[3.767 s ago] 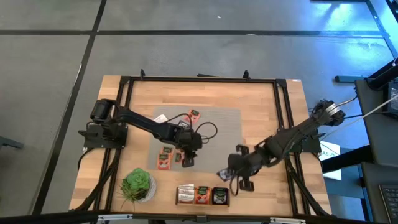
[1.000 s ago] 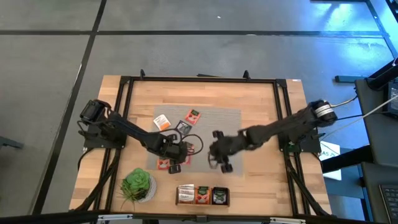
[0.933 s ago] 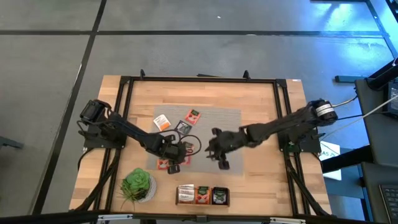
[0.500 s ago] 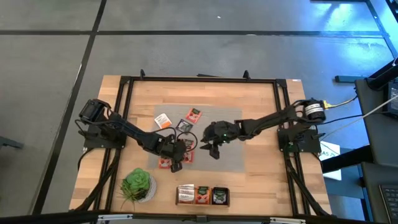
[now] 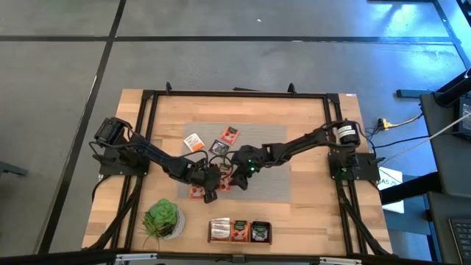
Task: Pick & Place Tea
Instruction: Put the orange tea bag into the middle section of the wooden organizer
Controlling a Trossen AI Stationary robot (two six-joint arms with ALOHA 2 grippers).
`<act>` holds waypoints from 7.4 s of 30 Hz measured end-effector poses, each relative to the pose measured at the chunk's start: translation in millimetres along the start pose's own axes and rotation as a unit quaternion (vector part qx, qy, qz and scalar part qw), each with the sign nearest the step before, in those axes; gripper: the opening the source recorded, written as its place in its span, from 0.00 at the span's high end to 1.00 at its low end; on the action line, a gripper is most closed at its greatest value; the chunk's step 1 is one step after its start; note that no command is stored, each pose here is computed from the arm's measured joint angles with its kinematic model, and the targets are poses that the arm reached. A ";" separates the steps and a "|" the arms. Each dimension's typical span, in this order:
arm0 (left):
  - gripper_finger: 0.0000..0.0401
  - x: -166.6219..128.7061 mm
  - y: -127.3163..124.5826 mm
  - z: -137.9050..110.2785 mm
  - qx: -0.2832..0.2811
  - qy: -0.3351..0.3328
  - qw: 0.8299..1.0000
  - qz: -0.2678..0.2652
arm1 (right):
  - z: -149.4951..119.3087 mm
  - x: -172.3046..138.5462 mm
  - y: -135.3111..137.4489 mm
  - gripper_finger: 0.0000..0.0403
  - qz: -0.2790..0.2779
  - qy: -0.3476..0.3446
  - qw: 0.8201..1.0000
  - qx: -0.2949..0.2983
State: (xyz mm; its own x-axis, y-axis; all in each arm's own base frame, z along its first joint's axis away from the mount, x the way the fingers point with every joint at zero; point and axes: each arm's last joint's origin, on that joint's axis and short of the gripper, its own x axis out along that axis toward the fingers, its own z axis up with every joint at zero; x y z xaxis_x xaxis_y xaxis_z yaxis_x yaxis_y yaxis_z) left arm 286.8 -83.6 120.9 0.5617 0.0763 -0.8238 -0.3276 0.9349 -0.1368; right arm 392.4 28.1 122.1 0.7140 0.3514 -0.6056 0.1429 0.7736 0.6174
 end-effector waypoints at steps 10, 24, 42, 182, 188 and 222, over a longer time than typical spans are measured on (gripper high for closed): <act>0.68 -0.6 -2.9 -1.8 0.005 -0.005 1.000 0.001 | -0.1 4.5 -2.7 0.40 -0.019 0.014 0.999 0.030; 0.68 -0.6 -2.8 -1.2 0.004 -0.012 1.000 0.008 | -0.1 4.5 -3.7 0.42 -0.035 0.005 0.999 0.030; 0.68 -0.3 -3.8 2.5 -0.003 -0.041 0.999 0.014 | 0.8 5.8 -2.2 0.74 -0.021 0.001 1.000 0.023; 0.99 -84.5 -18.8 60.3 -0.006 -0.236 0.952 -0.197 | -58.0 -116.9 50.1 0.71 0.033 -0.161 0.938 -0.305; 0.99 -96.4 -32.1 77.8 0.022 -0.188 0.954 -0.234 | -57.7 -138.6 41.5 0.67 -0.030 -0.130 0.948 -0.290; 0.99 -17.8 -148.3 121.6 0.033 0.197 0.944 -0.263 | -61.1 -138.3 26.6 0.66 -0.101 -0.099 0.960 -0.240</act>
State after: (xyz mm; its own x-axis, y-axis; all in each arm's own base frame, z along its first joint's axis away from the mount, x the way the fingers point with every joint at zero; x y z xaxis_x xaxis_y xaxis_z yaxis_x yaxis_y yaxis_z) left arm 417.8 -181.4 222.8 0.3031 -0.5263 -0.7944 -0.0272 0.8285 -0.5593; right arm 255.5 32.3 191.6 0.8287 0.0986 -0.5509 -0.0069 0.9861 0.1661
